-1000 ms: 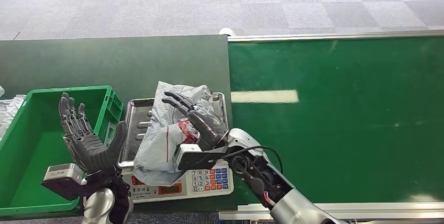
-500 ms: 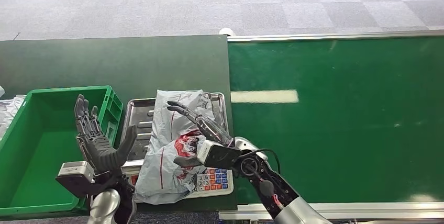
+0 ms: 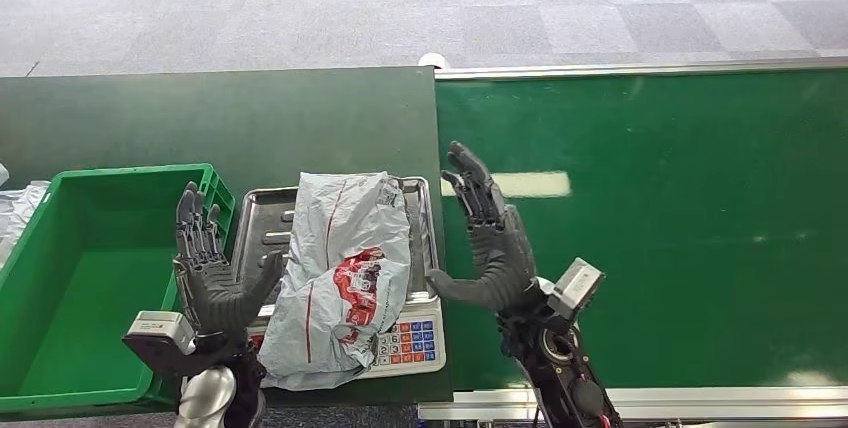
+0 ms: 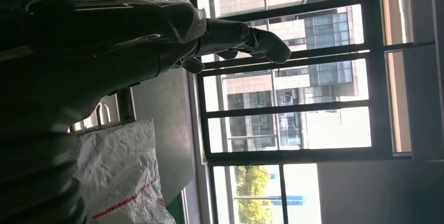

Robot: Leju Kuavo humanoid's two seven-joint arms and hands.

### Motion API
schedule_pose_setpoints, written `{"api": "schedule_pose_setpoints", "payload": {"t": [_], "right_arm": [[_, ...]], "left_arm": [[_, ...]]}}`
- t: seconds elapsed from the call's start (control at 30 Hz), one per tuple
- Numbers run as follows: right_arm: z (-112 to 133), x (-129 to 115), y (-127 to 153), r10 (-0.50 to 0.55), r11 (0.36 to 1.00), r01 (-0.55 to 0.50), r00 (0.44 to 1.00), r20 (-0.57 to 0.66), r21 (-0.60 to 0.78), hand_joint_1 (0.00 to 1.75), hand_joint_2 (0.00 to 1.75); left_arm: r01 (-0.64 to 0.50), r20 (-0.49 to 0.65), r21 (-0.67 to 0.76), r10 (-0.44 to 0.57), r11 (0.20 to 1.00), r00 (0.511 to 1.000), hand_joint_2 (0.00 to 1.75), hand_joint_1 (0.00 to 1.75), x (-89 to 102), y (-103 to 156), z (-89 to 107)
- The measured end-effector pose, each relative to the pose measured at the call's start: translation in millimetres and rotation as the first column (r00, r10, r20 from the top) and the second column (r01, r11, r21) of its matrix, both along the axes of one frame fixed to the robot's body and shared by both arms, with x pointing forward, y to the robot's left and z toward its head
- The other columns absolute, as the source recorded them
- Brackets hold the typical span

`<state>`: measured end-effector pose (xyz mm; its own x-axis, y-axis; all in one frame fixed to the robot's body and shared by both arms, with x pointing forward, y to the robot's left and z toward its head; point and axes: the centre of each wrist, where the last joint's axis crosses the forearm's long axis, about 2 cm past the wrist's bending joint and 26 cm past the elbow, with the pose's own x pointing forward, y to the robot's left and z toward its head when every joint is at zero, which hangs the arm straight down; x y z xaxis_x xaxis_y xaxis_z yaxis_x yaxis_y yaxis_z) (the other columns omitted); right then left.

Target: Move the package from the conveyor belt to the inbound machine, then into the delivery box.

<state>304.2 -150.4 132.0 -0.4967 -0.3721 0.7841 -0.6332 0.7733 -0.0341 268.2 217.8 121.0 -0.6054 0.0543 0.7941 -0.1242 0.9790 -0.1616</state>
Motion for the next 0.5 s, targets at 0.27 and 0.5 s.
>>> {"api": "schedule_pose_setpoints", "payload": {"t": [0.27,0.5], "right_arm": [[20,-12,-33,-0.279,0.96,0.28,0.951,0.132,0.011,0.0,1.75],[15,-22,-42,-0.424,0.897,0.438,0.89,0.166,-0.058,0.0,1.75]], "left_arm": [[0.151,0.002,0.069,-0.151,0.986,0.988,1.75,0.0,-1.0,-10,-3.9],[0.354,-0.167,0.364,-0.314,0.862,0.935,1.75,0.0,0.2,-29,-4.9]]}}
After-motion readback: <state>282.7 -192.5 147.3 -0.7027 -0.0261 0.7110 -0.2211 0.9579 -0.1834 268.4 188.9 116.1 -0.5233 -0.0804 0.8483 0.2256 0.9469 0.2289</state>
